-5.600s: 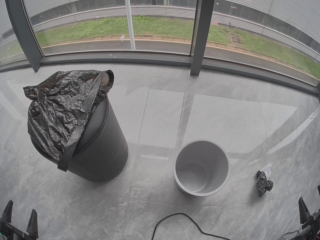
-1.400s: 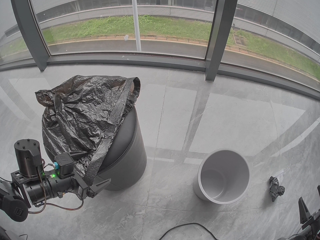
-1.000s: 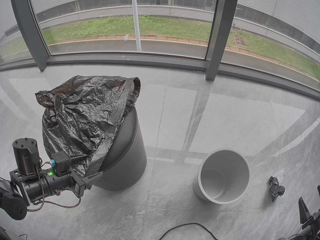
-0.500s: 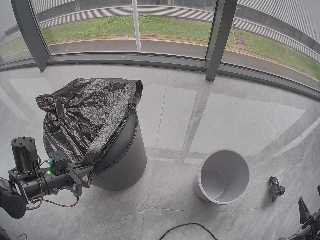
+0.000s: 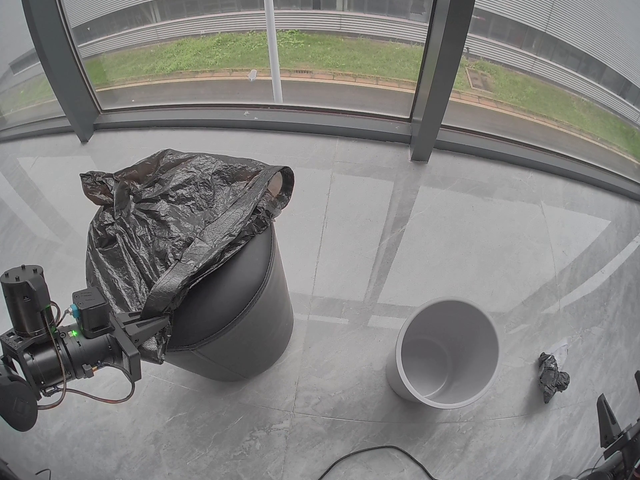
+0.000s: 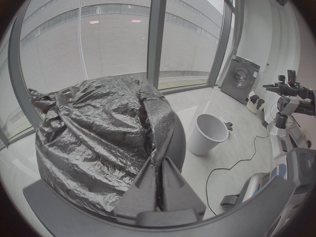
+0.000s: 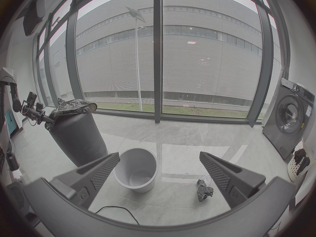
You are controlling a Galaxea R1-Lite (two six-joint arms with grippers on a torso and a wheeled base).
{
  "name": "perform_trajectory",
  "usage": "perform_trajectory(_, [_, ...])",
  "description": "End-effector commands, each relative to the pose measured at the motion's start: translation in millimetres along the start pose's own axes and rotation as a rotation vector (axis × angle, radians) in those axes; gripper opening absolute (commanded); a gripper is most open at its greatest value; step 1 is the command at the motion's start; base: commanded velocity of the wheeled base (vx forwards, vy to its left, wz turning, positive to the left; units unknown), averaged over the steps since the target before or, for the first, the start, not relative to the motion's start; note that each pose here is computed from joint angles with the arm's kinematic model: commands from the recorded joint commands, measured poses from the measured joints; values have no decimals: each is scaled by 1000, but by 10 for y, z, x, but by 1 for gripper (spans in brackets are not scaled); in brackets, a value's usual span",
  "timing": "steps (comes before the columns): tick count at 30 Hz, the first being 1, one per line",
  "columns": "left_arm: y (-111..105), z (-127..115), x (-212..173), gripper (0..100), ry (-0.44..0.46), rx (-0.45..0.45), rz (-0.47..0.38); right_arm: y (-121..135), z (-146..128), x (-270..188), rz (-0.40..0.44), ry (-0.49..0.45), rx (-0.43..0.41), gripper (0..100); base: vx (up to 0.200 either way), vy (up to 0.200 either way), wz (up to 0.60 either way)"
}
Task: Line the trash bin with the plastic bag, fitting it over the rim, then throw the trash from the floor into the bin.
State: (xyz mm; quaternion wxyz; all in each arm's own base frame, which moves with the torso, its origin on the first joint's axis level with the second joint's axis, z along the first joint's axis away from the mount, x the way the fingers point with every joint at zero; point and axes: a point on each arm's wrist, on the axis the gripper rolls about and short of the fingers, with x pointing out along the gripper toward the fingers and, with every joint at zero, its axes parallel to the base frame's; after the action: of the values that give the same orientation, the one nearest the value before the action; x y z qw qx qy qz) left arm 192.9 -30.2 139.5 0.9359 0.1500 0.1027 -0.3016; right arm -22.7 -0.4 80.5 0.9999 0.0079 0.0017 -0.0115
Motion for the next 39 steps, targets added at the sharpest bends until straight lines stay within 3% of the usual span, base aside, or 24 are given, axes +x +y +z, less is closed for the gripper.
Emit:
perform_trajectory(1, [120, -52, -20, 0, 20, -12, 52, -1, -45, 10, 1, 13, -1, 100, 0, 0, 0])
perform_trajectory(4, [154, -69, 28, 0, 32, 9, 52, -1, -41, 10, 1, 13, -1, 100, 0, 0, 0])
perform_trajectory(5, [152, -85, 30, 100, 39, 12, 49, -1, -41, 9, 1, 12, -1, 100, 0, 0, 0])
perform_trajectory(13, [84, -198, -2, 100, 82, 6, 34, -1, -43, 2, 0, 3, 1, 100, 0, 0, 0])
perform_trajectory(26, [70, -129, -67, 100, 33, 17, 16, -1, -43, 2, 0, 3, 1, 100, 0, 0, 0])
perform_trajectory(39, [164, -269, -137, 100, 79, -70, 72, -1, -43, 2, 0, 3, 1, 100, 0, 0, 0])
